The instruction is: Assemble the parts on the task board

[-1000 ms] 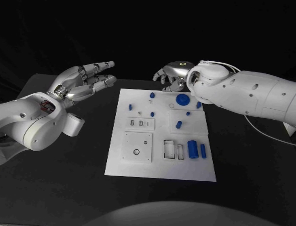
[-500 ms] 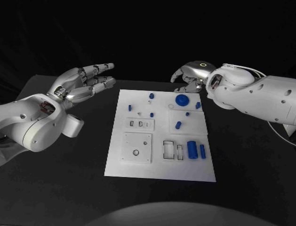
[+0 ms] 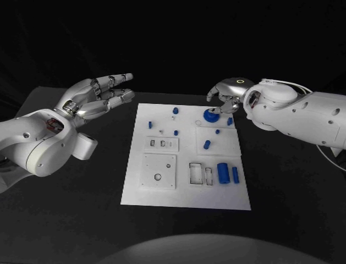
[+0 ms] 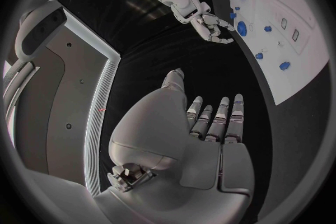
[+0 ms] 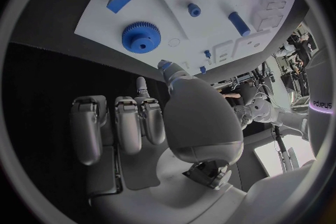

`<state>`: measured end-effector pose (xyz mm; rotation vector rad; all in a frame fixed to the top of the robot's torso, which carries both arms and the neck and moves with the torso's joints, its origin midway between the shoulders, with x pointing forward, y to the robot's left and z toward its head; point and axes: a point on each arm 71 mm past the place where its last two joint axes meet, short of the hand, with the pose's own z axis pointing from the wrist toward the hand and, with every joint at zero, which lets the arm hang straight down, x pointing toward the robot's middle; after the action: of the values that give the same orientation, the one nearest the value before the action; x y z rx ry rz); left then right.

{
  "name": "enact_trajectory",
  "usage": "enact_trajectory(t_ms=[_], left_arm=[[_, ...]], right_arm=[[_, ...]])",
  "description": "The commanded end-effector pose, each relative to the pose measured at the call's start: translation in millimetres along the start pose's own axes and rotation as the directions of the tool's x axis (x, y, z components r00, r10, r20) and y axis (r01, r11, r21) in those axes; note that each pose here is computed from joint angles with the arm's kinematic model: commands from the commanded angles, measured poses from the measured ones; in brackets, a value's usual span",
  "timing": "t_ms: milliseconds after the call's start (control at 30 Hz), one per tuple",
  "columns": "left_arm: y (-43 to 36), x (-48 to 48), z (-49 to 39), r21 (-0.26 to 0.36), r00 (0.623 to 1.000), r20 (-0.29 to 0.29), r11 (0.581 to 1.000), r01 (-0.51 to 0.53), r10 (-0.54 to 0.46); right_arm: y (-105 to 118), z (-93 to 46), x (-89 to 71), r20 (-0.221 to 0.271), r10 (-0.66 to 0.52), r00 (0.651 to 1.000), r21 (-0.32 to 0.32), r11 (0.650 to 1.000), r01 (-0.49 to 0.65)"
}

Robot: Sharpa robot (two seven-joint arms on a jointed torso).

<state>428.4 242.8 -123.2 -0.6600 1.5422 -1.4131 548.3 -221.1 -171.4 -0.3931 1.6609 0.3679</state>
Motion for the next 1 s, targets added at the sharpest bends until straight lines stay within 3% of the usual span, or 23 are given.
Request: enact_trajectory(t_ms=[33,333,1000], left_arm=[[-1.2,3.1,0.4,0.011,1.0,-0.025,1.0,0.004,-0.004],[-0.8,2.4,-0.5,0.008,1.0,-0.025,1.0,0.005,-0.005],[-0.1,4.5,1.5,0.003,0.999,-0.042,1.0,0.009,-0.009]], right_arm=[[0,2.2,9.8,-0.066,-0.011,0.998,0.034,0.999,0.013],[2,8.3,21.2,-0.095,-0.007,0.995,0.045,0.999,0.011],[-6,6.3,25.3,-0.103,0.014,0.995,0.066,0.998,-0.008]])
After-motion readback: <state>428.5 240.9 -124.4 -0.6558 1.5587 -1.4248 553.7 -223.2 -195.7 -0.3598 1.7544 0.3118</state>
